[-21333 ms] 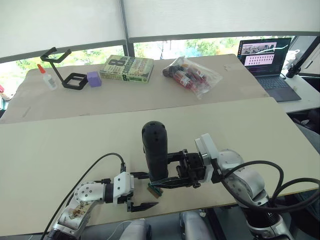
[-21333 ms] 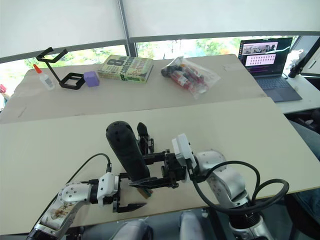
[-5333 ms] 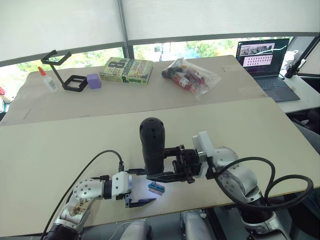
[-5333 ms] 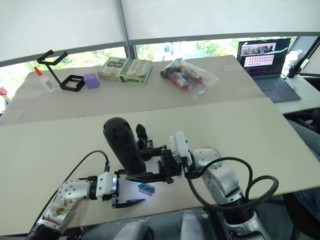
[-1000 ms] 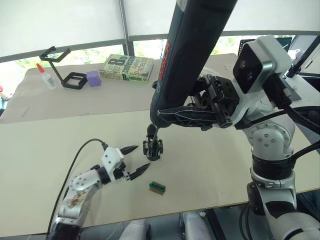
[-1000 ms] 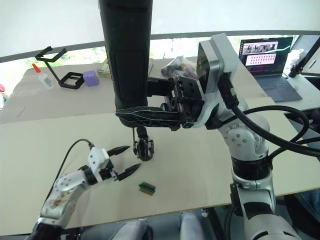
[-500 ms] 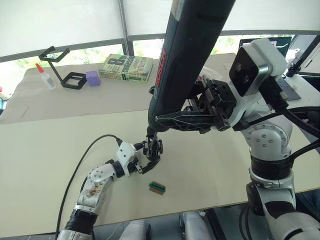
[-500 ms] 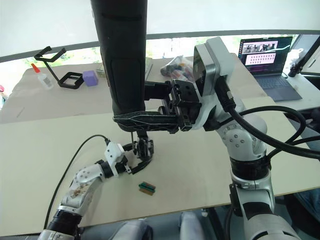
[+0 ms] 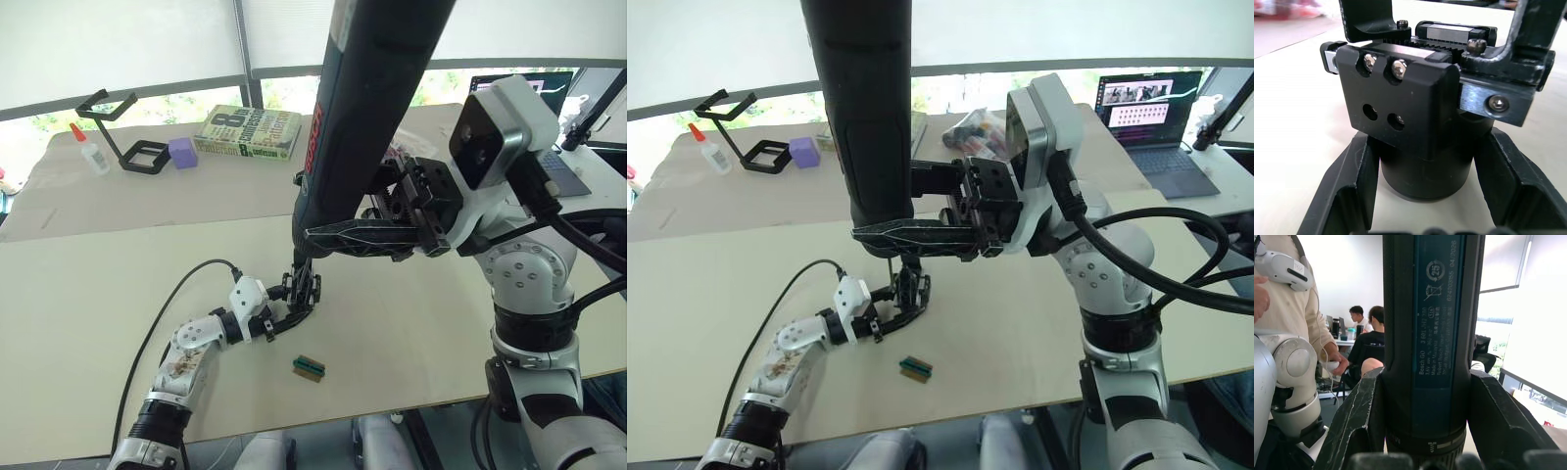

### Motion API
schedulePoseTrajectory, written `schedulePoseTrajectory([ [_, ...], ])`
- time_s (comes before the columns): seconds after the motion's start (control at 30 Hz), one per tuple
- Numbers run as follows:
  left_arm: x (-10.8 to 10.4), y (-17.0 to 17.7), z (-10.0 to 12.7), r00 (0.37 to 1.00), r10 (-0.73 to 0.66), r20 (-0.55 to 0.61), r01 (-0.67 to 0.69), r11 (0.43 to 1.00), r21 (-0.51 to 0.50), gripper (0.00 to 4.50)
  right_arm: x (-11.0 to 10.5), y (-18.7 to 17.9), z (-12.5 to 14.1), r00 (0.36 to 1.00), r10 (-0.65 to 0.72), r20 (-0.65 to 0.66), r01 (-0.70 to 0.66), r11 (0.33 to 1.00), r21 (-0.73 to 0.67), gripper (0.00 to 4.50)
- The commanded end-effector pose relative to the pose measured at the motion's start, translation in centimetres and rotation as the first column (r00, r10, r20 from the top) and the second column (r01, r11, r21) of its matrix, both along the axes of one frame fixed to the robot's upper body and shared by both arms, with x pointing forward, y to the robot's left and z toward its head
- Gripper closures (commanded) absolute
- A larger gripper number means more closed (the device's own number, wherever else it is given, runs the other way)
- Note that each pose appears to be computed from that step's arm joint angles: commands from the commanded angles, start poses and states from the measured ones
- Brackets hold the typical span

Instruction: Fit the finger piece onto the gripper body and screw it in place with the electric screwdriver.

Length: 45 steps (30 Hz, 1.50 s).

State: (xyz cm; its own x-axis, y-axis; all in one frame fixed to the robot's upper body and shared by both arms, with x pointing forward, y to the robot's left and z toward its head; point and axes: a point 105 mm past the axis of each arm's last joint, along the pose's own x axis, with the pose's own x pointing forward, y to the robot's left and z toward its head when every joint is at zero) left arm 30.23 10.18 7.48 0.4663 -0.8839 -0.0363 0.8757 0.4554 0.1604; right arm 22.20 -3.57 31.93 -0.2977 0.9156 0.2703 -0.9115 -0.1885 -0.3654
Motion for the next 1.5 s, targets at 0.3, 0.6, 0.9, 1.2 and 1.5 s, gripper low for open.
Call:
schedulePoseTrajectory([
  [0.3, 0.9, 0.8, -0.6, 0.997, -0.065, 0.043, 0.063, 0.997, 0.049, 2.2, -1.0, -0.3, 0.9, 0.999, 0.007, 0.05, -0.008, 1.0, 0.016, 2.57],
  [0.6, 1.0, 1.5, -1.0, 1.0, -0.001, -0.011, 0.001, 1.0, 0.01, 0.02, -1.1, -0.5, 0.9, 0.999, 0.004, 0.049, -0.005, 1.0, 0.014, 2.57],
  [0.9, -0.6, 0.8, 0.9, 0.996, 0.079, 0.052, -0.078, 0.997, -0.023, 0.02, -1.2, -0.6, 0.8, 0.999, 0.001, 0.049, -0.002, 1.0, 0.01, 2.57],
  [1.2, -1.1, -1.1, 0.6, 0.992, 0.118, 0.034, -0.117, 0.993, -0.03, 0.02, -1.2, -0.4, 0.6, 0.999, 0.015, 0.037, -0.015, 1.0, 0.009, 2.57],
  [1.5, 0.0, -0.7, 0.4, 0.989, 0.146, 0.018, -0.146, 0.989, -0.02, 0.02, -1.3, -0.3, 0.5, 0.999, 0.02, 0.033, -0.02, 1.0, 0.002, 2.57],
])
